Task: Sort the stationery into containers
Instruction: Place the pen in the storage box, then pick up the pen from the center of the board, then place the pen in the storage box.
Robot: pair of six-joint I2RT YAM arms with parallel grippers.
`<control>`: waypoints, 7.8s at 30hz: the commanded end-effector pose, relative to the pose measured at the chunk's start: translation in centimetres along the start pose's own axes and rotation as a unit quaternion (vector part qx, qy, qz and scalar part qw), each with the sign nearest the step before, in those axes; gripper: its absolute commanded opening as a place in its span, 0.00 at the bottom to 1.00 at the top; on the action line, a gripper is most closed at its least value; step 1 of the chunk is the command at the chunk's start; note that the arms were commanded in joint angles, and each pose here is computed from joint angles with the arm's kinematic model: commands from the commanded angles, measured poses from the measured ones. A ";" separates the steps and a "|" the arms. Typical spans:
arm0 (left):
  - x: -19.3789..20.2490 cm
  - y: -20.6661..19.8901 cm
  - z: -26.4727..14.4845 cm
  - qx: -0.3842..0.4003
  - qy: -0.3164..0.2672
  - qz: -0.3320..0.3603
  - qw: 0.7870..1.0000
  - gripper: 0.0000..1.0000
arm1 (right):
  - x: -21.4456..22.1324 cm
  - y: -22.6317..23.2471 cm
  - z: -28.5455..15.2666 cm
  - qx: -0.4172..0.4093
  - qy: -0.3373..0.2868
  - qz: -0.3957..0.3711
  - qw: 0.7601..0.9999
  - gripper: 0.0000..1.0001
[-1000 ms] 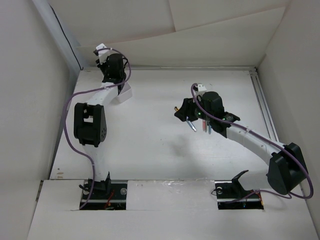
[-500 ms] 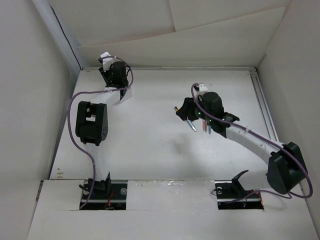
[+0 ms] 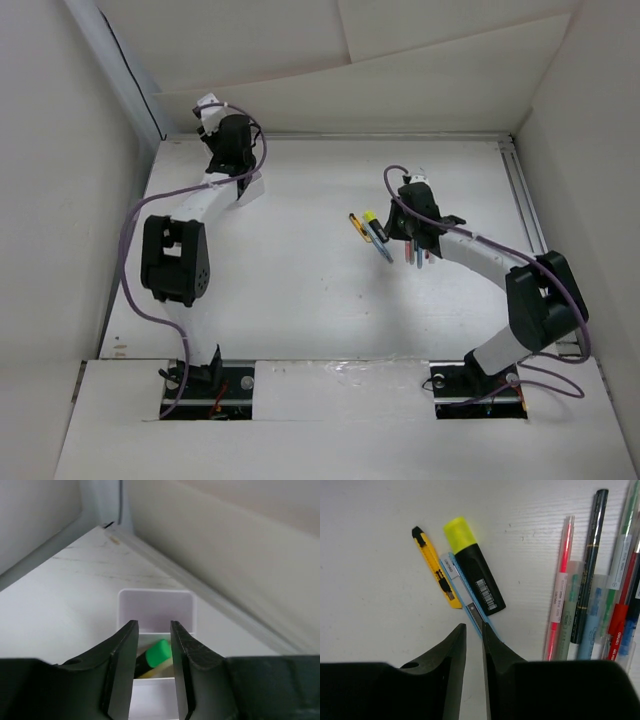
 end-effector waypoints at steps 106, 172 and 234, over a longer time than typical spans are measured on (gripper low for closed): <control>12.3 -15.3 -25.3 0.530 0.372 -0.053 0.761 0.45 | 0.0 9.1 -2.9 -0.215 -0.009 -0.087 0.973 0.09; -8.4 -0.4 -2.5 -0.007 -0.011 -0.023 1.000 0.00 | -2.6 7.9 -6.4 -0.229 -0.068 -0.055 0.969 0.54; -9.6 -5.6 -7.3 0.167 0.007 -0.125 0.978 0.26 | -2.6 4.8 -4.1 -0.125 -0.076 -0.026 0.989 0.00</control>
Point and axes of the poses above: each gripper's point midway between its finger pads, its own z axis out along the fingers, its own y axis along the line the jaws close on, x = y × z, the point moved 3 cm from there along -z, back along the fingers, and after that the axes turned 3 degrees about z, right-handed, at the moved point
